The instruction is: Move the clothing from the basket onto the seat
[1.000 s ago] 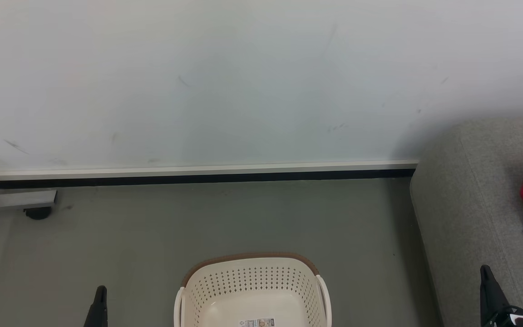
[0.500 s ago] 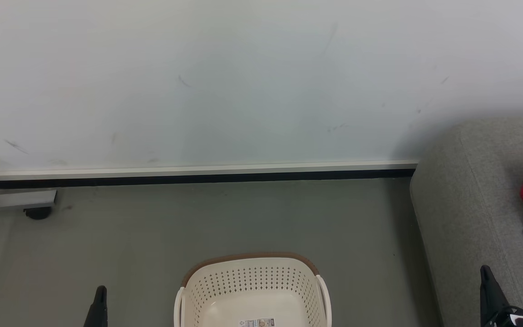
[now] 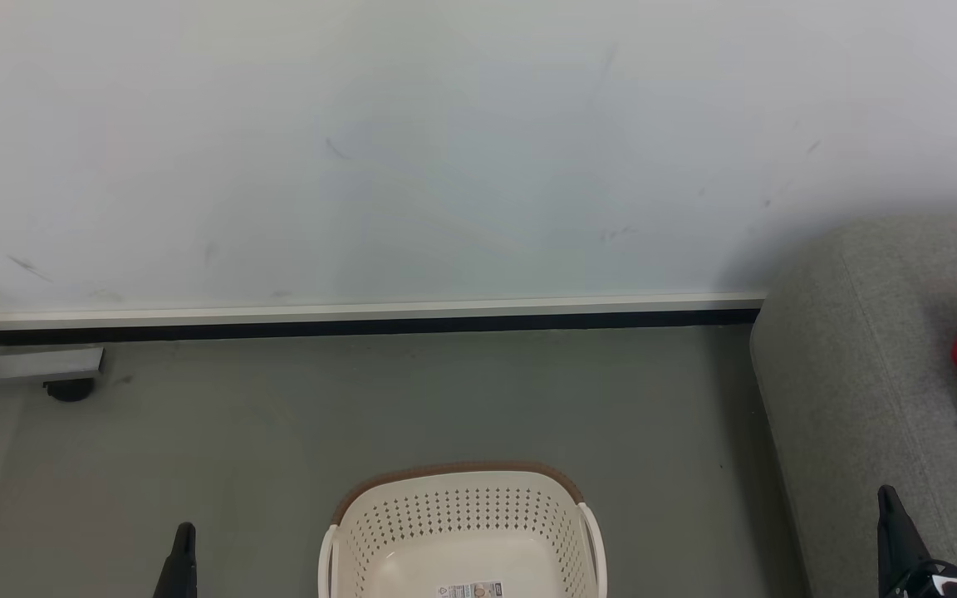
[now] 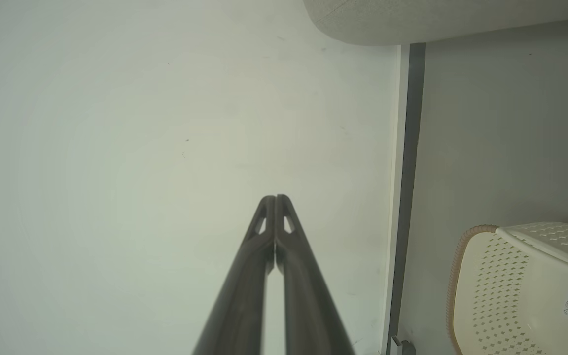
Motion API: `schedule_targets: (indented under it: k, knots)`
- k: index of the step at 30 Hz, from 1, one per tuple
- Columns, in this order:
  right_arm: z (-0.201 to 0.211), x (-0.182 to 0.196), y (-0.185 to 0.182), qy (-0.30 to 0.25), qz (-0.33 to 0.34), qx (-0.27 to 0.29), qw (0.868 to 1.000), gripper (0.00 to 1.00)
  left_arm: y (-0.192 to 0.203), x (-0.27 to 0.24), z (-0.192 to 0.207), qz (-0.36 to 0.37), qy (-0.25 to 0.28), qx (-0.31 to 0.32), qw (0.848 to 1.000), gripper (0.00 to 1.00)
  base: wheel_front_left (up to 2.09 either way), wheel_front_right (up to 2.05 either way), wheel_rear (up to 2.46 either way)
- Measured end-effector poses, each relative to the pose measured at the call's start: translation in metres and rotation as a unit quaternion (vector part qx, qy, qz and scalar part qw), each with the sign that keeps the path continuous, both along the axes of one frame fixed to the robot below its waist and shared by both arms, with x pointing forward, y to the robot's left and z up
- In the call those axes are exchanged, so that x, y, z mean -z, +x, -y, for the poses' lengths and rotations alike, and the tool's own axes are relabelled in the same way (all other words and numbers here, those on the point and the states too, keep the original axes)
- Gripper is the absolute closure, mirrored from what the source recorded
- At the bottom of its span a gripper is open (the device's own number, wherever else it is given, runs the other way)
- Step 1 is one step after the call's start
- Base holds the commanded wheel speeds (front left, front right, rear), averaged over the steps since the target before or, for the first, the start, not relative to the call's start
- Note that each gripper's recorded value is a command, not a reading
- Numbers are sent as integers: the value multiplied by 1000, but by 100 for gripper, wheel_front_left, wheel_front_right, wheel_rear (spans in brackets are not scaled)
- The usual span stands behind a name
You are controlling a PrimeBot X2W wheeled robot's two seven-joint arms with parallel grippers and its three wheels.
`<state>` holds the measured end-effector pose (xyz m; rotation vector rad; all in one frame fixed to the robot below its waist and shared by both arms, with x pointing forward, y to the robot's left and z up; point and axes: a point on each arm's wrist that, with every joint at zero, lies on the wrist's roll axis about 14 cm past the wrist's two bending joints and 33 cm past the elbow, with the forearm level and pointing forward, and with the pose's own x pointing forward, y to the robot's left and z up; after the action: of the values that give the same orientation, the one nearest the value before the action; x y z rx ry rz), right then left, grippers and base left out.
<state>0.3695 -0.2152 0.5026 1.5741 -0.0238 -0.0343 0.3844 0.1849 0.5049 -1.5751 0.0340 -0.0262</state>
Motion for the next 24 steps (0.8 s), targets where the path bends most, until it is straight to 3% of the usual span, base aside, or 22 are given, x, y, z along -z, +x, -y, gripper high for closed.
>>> schedule_targets:
  k: [24]
  knots:
    - [0, 0, 0, -1, 0, 1, 1000, 100, 0, 0, 0, 0, -1, 0, 1000, 100, 0, 0, 0]
